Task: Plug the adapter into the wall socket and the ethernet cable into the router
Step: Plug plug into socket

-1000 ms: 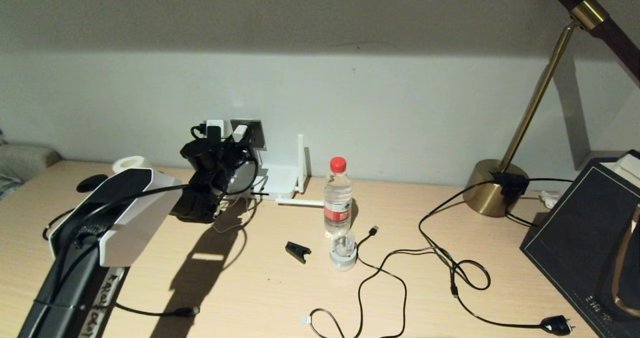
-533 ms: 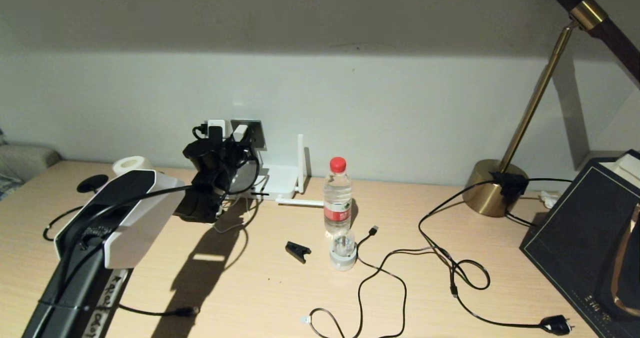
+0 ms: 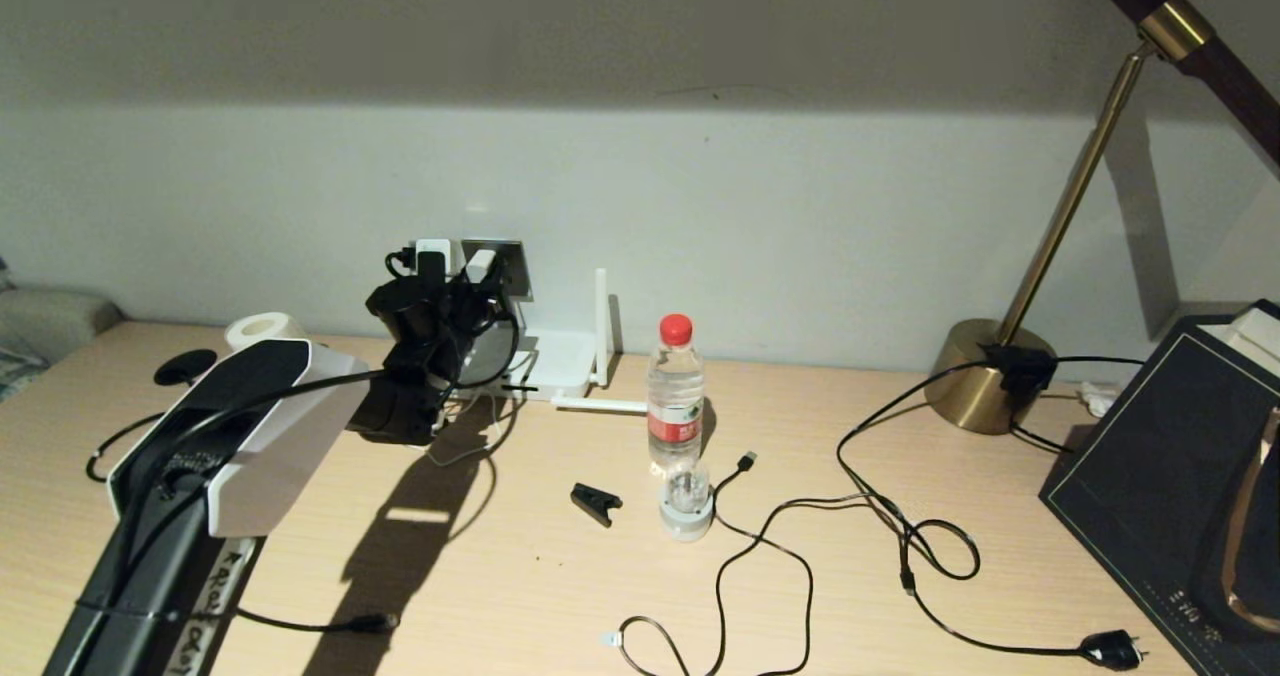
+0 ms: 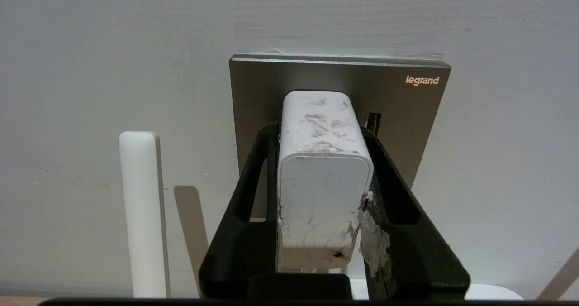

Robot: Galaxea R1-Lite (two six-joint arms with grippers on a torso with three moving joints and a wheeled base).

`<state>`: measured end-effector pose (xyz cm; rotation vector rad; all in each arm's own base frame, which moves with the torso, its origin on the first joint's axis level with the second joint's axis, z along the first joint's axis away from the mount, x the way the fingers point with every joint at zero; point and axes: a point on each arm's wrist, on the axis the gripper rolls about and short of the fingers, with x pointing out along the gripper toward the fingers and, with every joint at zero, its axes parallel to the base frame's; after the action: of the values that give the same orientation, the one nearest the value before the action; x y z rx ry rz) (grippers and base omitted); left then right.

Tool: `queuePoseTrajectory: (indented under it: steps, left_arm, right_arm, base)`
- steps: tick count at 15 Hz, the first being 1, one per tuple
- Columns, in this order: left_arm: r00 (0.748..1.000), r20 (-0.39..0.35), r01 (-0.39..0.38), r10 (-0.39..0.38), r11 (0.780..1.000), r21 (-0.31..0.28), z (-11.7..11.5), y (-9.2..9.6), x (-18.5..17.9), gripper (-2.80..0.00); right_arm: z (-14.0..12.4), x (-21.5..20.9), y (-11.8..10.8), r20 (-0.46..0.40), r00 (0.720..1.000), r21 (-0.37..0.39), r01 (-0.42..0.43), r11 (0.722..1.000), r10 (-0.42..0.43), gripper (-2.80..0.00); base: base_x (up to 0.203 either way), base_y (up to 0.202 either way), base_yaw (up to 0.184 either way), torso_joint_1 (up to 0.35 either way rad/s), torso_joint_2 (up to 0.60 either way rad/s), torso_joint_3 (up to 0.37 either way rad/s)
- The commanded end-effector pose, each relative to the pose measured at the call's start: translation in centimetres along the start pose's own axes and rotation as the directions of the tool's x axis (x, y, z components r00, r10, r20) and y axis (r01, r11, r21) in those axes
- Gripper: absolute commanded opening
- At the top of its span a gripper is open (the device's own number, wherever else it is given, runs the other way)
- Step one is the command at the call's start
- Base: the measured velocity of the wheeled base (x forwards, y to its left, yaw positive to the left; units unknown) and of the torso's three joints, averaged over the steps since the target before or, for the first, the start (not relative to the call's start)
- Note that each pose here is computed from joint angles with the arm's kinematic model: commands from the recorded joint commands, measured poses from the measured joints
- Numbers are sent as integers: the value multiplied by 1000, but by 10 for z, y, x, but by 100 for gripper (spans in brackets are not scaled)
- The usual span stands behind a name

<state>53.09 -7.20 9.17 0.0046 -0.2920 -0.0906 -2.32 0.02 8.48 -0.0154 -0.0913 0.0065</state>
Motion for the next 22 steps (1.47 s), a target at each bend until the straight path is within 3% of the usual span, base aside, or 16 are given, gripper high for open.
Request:
queuePoseTrajectory:
  steps: [1, 16, 17, 22]
  left_arm:
    - [1000, 0, -2, 2, 1000, 0, -3, 0, 0, -280]
    - [999, -3, -42, 42, 999, 0, 4, 0, 4, -280]
    - [999, 0, -42, 42, 999, 0, 4, 0, 4, 0]
    - [999, 11, -41, 41, 999, -1, 8, 0, 5, 0]
  right_arm:
    - [-10, 2, 0, -36, 999, 0, -1, 1000, 1, -280]
    - [-10, 2, 0, -36, 999, 0, -1, 1000, 1, -280]
    - [-10, 2, 0, -35, 999, 0, 0, 1000, 0, -280]
    - [-10, 2, 0, -36, 999, 0, -1, 1000, 1, -280]
  base:
    - [0, 0, 0, 0, 0, 0]
    - [0, 0, 0, 0, 0, 0]
    - [0, 0, 0, 0, 0, 0]
    - [0, 0, 0, 0, 0, 0]
